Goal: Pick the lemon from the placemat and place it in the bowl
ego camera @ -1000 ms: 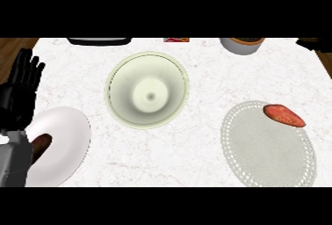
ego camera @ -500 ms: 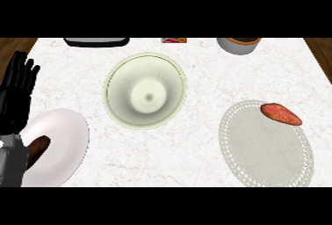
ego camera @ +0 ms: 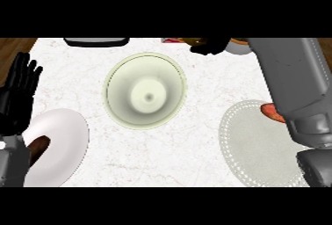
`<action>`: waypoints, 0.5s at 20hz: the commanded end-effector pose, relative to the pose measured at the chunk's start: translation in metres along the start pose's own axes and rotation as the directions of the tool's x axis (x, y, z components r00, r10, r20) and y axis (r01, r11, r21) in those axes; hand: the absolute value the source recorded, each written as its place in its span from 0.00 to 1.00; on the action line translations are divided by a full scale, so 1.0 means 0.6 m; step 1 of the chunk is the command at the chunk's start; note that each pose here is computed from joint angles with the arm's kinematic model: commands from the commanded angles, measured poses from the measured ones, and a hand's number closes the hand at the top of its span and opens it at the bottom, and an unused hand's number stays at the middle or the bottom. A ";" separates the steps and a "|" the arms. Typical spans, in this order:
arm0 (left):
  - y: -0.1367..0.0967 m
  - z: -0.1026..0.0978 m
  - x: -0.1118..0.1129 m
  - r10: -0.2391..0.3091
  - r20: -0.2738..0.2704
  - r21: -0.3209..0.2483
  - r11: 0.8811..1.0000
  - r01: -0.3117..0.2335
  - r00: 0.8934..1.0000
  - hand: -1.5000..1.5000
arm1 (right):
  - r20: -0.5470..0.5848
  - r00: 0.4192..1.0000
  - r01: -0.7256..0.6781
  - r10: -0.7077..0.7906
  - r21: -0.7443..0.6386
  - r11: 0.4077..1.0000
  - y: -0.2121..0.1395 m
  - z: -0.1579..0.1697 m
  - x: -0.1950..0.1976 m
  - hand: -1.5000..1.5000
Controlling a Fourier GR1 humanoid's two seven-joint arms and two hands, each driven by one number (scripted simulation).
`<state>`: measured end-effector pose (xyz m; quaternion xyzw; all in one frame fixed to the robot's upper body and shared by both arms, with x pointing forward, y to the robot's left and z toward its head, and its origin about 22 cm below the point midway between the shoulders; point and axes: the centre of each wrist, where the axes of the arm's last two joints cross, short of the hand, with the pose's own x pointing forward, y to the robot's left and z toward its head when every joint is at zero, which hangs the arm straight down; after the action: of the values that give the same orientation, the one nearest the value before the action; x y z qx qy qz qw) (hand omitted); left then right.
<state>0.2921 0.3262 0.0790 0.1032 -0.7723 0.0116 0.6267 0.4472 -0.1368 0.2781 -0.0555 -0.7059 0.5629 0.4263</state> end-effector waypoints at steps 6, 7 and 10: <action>-0.008 -0.018 -0.001 -0.008 0.014 0.000 1.000 0.008 1.000 0.50 | -0.027 1.000 -0.004 0.006 0.073 0.997 0.169 -0.071 0.031 1.00; 0.024 -0.014 0.022 0.008 0.014 -0.017 1.000 -0.008 1.000 0.50 | -0.065 0.997 -0.025 0.030 0.086 0.996 0.167 -0.076 0.043 1.00; -0.011 -0.018 0.003 0.022 0.012 -0.025 0.999 -0.021 1.000 0.50 | -0.112 0.988 -0.105 0.109 0.041 0.994 0.226 -0.082 0.020 1.00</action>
<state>0.2959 0.3241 0.0828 0.0992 -0.7764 0.0094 0.6223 0.4248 -0.0624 0.2018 -0.0812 -0.6743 0.5886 0.4385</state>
